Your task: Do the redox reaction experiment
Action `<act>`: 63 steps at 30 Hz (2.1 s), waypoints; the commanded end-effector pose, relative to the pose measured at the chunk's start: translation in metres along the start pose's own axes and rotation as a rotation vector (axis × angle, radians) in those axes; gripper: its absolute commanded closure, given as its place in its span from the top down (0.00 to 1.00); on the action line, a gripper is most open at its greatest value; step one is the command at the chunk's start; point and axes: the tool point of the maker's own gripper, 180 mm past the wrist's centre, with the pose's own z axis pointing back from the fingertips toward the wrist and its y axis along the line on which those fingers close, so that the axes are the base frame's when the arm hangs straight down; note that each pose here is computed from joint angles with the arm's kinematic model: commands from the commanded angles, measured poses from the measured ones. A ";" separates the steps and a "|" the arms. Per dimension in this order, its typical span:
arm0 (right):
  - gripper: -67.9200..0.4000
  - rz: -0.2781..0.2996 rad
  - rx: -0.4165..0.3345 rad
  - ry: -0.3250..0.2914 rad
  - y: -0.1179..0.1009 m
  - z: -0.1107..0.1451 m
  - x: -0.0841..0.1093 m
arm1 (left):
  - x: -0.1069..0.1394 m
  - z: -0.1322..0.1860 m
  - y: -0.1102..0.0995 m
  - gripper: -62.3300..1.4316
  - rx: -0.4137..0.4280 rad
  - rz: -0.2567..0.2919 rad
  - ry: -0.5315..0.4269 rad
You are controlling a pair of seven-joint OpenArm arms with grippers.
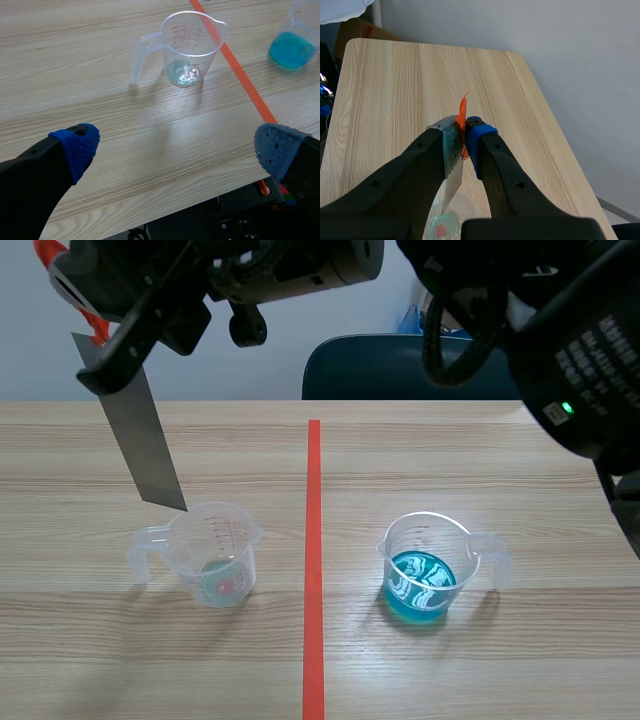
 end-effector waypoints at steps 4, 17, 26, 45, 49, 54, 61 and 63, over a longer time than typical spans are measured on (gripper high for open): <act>0.02 0.015 -0.012 -0.030 -0.004 0.002 0.010 | 0.009 -0.001 -0.002 1.00 -0.002 0.001 -0.031; 0.02 0.015 -0.012 -0.030 -0.004 0.002 0.010 | 0.009 -0.001 -0.002 1.00 -0.002 0.001 -0.030; 0.02 0.018 -0.015 -0.014 -0.006 0.004 0.005 | 0.009 -0.001 -0.002 1.00 -0.002 0.001 -0.030; 0.02 0.023 -0.158 0.023 -0.041 0.053 -0.018 | 0.009 -0.001 -0.002 1.00 -0.003 0.000 -0.030; 0.02 0.022 -0.189 0.046 -0.049 0.073 -0.028 | 0.009 -0.001 -0.002 1.00 -0.002 0.001 -0.030; 0.02 0.023 -0.223 0.077 -0.057 0.101 -0.040 | 0.009 -0.001 -0.002 1.00 -0.002 0.001 -0.032; 0.02 0.070 -0.254 0.143 -0.053 0.133 -0.049 | 0.011 -0.001 -0.002 1.00 -0.002 0.001 -0.041; 0.02 0.090 -0.246 0.157 -0.047 0.139 -0.049 | 0.011 -0.001 -0.002 1.00 -0.002 0.001 -0.042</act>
